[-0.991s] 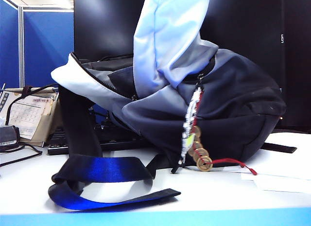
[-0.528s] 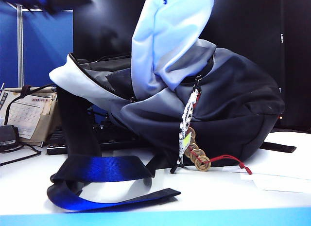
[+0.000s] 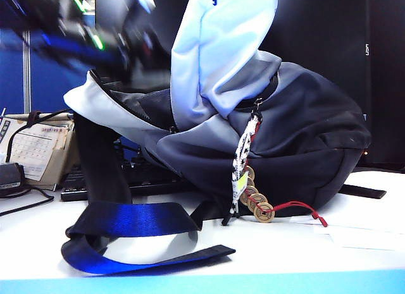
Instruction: Take the gray clothes out of the backpack.
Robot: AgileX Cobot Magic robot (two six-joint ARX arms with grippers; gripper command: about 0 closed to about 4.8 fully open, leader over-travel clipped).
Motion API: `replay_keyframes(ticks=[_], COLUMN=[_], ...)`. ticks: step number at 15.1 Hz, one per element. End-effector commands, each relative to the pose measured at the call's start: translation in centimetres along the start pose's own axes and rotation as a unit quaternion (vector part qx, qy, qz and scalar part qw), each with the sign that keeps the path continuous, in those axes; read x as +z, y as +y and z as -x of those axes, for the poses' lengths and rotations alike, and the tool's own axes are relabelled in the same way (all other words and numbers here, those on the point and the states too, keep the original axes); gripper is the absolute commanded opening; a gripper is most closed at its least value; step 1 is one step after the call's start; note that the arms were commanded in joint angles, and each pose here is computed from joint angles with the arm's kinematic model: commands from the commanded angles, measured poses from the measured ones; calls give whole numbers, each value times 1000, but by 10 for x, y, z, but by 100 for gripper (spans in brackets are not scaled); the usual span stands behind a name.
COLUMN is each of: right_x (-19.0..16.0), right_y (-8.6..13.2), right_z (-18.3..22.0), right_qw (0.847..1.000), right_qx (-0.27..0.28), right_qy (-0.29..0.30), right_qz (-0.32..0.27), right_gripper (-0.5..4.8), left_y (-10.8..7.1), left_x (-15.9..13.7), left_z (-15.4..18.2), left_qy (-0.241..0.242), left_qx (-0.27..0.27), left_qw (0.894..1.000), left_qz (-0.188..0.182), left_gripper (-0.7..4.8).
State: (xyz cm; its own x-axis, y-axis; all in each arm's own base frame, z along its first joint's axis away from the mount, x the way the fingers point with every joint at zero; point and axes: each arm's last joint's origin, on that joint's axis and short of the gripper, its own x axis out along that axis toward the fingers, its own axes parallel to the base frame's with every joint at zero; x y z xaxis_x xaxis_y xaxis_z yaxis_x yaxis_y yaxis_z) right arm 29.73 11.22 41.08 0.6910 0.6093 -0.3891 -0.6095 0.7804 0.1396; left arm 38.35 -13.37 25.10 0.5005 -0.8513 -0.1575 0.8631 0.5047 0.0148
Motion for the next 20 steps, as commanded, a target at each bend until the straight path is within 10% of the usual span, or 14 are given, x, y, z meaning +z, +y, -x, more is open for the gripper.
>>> replay_keyframes(ticks=[1, 7, 9, 14, 20], right_x=[1, -1, -1, 0, 4], right_y=[1, 2, 2, 0, -5], right_z=[2, 1, 1, 1, -8], right_qw=[1000, 1000, 1000, 1000, 999], right_qx=[7, 10, 10, -14, -35], right_qy=[-3, 6, 7, 3, -23], right_qz=[3, 0, -1, 1, 3], right_gripper=[-1, -1, -1, -1, -1], left_y=[3, 9, 4, 15, -23], left_x=[-9, -9, -8, 30, 174], left_z=[-8, -62, -71, -35, 133], left_qy=[5, 41, 47, 31, -91], left_qx=[-16, -102, -110, -35, 73], left_qw=[999, 982, 981, 990, 992], left_qz=[41, 152, 152, 134, 42], left_gripper=[407, 379, 9, -6, -6])
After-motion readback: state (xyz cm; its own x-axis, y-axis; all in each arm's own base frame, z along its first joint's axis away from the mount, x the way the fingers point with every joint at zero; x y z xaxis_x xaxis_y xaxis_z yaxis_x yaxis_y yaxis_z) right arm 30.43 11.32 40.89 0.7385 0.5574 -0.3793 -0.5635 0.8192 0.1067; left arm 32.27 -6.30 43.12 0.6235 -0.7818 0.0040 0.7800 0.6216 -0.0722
